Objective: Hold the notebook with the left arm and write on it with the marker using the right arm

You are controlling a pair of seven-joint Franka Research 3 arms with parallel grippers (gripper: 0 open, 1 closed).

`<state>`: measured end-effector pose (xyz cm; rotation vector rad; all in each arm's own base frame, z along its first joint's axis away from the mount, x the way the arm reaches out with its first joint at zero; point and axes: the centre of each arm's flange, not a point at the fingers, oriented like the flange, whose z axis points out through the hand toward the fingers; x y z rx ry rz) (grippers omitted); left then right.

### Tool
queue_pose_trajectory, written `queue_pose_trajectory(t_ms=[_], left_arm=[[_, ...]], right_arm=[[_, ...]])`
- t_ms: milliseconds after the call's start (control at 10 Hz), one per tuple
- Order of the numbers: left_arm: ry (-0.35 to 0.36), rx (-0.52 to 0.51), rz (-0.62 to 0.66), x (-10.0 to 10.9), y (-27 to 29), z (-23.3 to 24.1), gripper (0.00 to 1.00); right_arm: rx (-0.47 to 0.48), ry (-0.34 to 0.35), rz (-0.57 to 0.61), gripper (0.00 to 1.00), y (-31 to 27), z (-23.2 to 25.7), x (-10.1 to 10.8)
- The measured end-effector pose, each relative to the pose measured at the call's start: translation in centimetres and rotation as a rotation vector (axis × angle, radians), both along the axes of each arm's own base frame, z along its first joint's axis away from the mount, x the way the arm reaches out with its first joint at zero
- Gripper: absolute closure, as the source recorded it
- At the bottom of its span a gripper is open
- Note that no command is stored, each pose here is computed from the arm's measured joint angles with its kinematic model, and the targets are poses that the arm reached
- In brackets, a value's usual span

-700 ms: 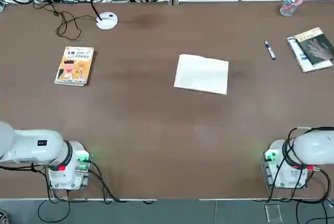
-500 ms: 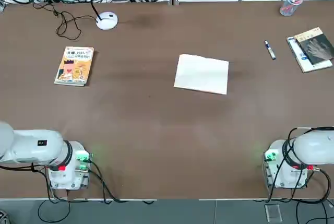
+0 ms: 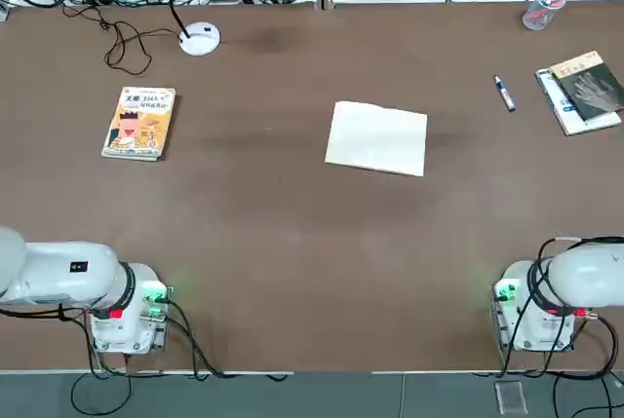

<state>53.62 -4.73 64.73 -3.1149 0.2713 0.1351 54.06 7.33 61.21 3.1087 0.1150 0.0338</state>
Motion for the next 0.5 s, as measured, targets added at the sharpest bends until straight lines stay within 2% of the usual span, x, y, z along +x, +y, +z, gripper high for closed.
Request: queue_pose_trajectory(t_ms=[500], left_arm=[[0.014, -0.052, -0.064, 0.0, -7.4, -0.7, 0.00]], right_arm=[[0.000, 0.000, 0.000, 0.00, 0.0, 0.0, 0.0]])
